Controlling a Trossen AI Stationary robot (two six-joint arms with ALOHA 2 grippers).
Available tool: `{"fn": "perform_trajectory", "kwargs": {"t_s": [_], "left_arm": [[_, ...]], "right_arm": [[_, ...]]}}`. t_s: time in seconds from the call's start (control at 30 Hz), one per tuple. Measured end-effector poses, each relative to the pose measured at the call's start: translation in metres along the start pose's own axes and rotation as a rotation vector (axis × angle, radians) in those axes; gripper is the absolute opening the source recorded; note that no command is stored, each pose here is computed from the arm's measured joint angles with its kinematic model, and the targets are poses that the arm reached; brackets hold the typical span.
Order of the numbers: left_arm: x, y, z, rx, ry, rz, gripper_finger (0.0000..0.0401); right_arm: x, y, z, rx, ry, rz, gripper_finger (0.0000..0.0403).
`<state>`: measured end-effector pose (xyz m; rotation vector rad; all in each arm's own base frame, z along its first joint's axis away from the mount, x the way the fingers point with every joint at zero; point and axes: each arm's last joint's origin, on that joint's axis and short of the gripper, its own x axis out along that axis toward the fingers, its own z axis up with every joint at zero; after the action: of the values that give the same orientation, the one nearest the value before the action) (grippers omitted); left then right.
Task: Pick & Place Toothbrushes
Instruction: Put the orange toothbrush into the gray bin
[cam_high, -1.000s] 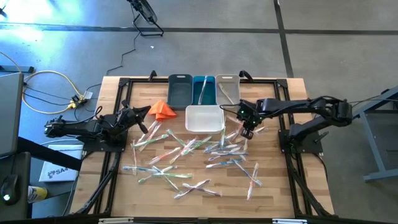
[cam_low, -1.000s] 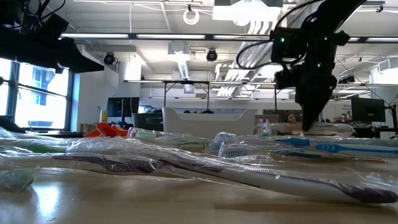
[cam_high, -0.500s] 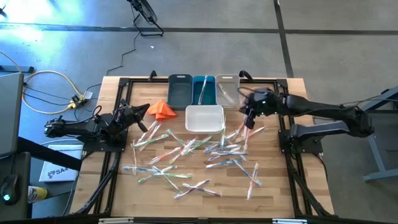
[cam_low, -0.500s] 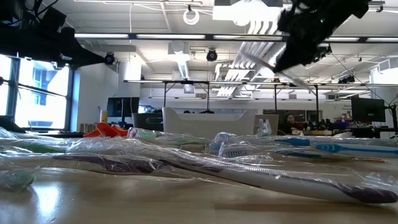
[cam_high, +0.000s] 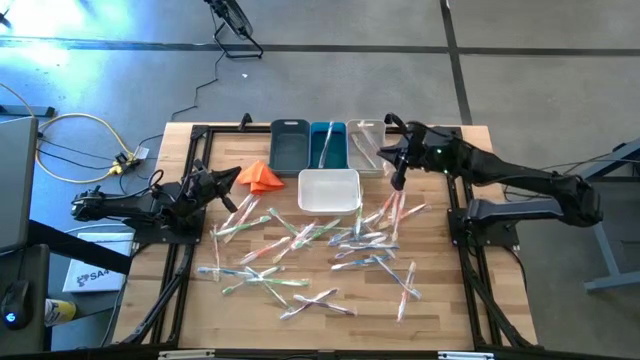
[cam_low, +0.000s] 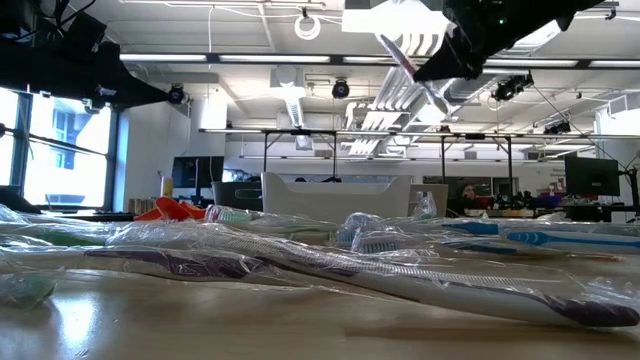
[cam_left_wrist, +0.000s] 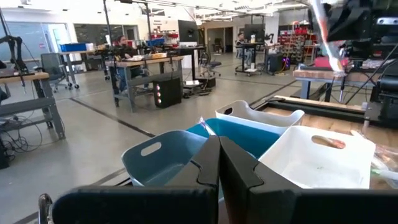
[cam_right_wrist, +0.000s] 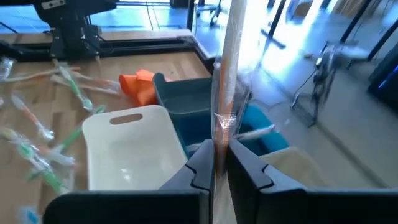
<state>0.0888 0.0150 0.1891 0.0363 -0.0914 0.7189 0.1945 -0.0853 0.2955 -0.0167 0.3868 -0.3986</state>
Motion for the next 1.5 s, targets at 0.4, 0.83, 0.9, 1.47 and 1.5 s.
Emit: {"fn": "perform_trajectory", "kwargs": {"t_s": [0.4, 0.83, 0.9, 1.47, 1.5], "left_arm": [[0.000, -0.001, 0.001, -0.063, -0.008, -0.052, 0.0000], [0.000, -0.001, 0.007, -0.183, -0.059, -0.068, 0.0000], [0.000, -0.001, 0.009, -0.194, -0.073, -0.076, 0.0000], [0.019, -0.020, 0.002, -0.162, -0.011, -0.050, 0.0000], [0.020, -0.021, 0.002, -0.165, -0.013, -0.049, 0.0000]], "right_arm": [[0.083, -0.013, -0.014, -0.039, -0.105, 0.244, 0.0020], [0.109, -0.031, -0.029, -0.003, -0.128, 0.272, 0.0020], [0.109, -0.031, -0.029, -0.004, -0.133, 0.273, 0.0020], [0.109, -0.030, -0.025, -0.026, -0.175, 0.293, 0.0020], [0.109, -0.030, -0.025, -0.026, -0.176, 0.294, 0.0020]]}}
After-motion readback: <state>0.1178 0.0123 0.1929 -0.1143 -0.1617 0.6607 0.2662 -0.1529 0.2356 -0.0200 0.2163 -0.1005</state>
